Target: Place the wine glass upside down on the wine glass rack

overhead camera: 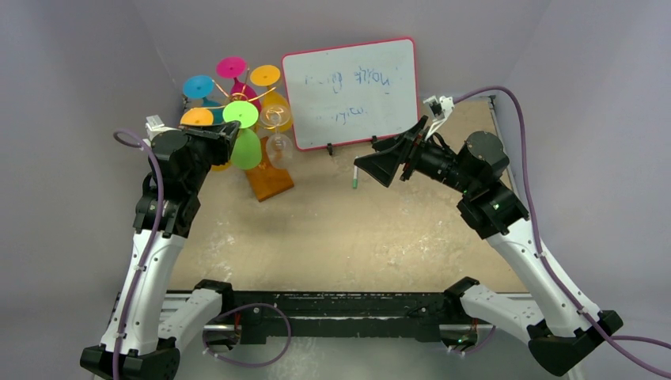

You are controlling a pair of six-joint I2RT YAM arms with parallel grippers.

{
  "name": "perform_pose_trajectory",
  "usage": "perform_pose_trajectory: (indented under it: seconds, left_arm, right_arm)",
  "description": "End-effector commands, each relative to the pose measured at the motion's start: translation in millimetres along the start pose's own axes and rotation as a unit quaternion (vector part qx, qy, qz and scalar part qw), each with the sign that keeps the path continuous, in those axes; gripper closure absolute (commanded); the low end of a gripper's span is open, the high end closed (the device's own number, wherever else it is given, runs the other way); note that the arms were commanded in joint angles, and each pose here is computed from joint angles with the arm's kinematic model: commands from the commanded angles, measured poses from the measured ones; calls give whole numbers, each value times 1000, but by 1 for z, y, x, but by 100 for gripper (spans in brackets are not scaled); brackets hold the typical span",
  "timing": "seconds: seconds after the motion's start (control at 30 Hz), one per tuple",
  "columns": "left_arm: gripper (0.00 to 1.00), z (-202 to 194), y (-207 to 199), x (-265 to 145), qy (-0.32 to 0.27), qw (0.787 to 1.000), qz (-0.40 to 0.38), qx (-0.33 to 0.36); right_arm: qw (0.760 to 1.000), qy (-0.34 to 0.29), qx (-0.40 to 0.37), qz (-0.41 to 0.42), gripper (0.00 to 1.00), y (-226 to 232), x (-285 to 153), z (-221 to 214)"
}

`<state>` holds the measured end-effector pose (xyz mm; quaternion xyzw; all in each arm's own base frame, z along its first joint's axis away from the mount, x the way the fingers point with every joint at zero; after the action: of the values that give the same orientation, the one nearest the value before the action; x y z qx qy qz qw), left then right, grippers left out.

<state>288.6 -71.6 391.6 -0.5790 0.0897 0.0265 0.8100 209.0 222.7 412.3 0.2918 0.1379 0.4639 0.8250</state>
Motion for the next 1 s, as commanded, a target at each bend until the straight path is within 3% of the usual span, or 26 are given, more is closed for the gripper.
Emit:
perform_pose_trajectory:
  seconds: [0.0,0.97]
  left_arm:
    - [100,11,-19,-5,-27,999,-40,9]
    - [100,16,-15,-2,-47,998,-29,17]
  right_arm:
    - [999,-34,-27,20,0,16,-5,18]
    - [999,-35,-31,20,0,17,-7,18]
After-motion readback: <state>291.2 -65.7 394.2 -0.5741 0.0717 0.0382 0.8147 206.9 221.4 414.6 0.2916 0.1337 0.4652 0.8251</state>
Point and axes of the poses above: each gripper's point midway between its finger pads, its own x axis out along the fingers, its own y axis along the line the jaws close on, z = x × y, the point moved 3 cm from there along -x, back along the fingers, and after that the axes turned 7 degrees about x, right-handed, at the moved point
